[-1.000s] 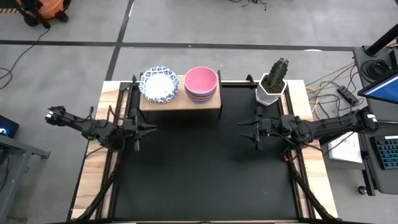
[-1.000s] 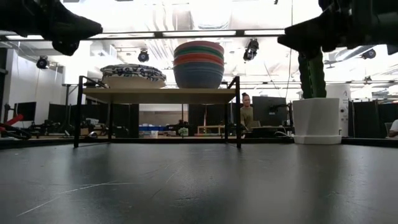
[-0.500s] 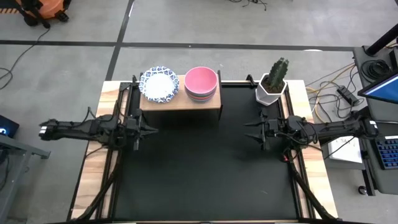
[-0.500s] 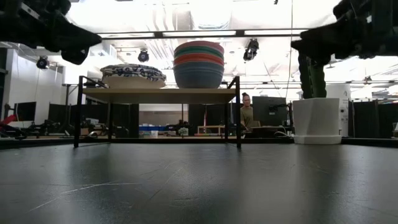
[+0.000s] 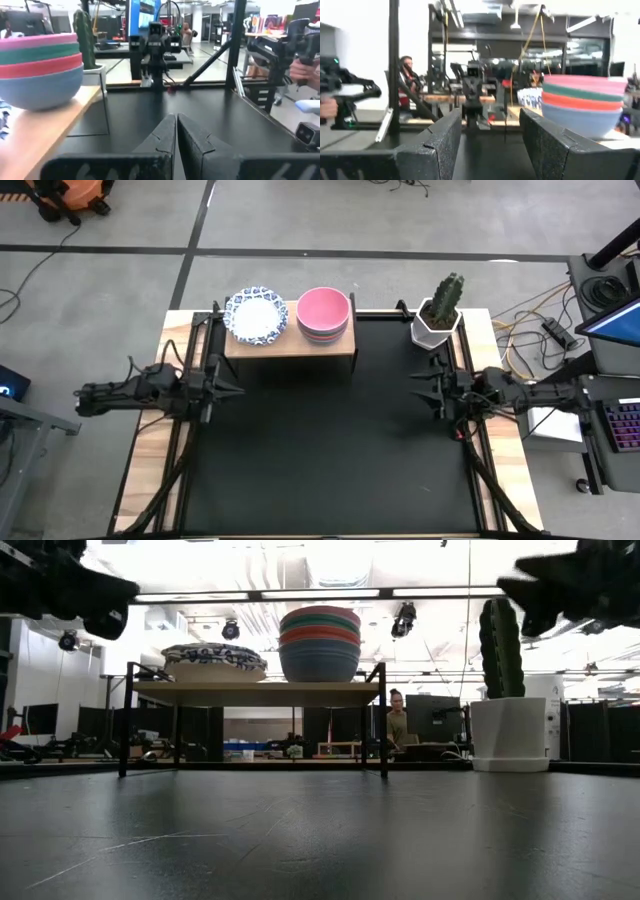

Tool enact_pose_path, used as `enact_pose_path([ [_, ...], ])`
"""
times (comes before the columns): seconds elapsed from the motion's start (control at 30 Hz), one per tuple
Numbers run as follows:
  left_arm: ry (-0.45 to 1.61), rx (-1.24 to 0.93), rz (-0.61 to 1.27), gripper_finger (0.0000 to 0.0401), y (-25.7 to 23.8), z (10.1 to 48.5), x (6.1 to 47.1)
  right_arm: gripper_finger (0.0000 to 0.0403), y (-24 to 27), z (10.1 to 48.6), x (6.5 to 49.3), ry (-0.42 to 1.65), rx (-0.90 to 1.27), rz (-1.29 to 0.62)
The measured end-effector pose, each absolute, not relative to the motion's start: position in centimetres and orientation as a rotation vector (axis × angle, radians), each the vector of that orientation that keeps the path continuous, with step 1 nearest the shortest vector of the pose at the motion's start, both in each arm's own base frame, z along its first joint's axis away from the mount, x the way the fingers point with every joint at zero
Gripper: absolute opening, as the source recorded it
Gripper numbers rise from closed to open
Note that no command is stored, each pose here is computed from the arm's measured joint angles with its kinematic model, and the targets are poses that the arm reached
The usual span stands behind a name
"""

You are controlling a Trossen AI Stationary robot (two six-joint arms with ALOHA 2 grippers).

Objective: Place and stack bowls onto a shelf
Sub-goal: Return to Home Position

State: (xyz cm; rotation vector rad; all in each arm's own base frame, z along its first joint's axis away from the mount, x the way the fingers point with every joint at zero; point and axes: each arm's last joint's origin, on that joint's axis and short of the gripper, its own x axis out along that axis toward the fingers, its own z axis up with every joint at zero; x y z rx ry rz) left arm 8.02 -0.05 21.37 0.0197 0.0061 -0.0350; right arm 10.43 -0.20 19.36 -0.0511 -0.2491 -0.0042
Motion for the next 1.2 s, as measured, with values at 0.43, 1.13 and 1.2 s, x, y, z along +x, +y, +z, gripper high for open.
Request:
enact_pose_path([
  [0.43, 0.090, -0.123, -0.026, 0.0000, 0.0, 17.2, 9.3, 0.0149, -0.2, 18.0, 10.4, -0.115, -0.071, 0.003],
  [1.13, 0.101, -0.222, -0.015, 0.0000, 0.0, 17.1, 9.4, 0.0134, -0.6, 16.9, 10.5, -0.009, 0.068, -0.142],
  [1.2, 0.101, -0.222, -0.015, 0.0000, 0.0, 17.1, 9.4, 0.0135, -0.6, 16.9, 10.5, -0.009, 0.067, -0.142],
])
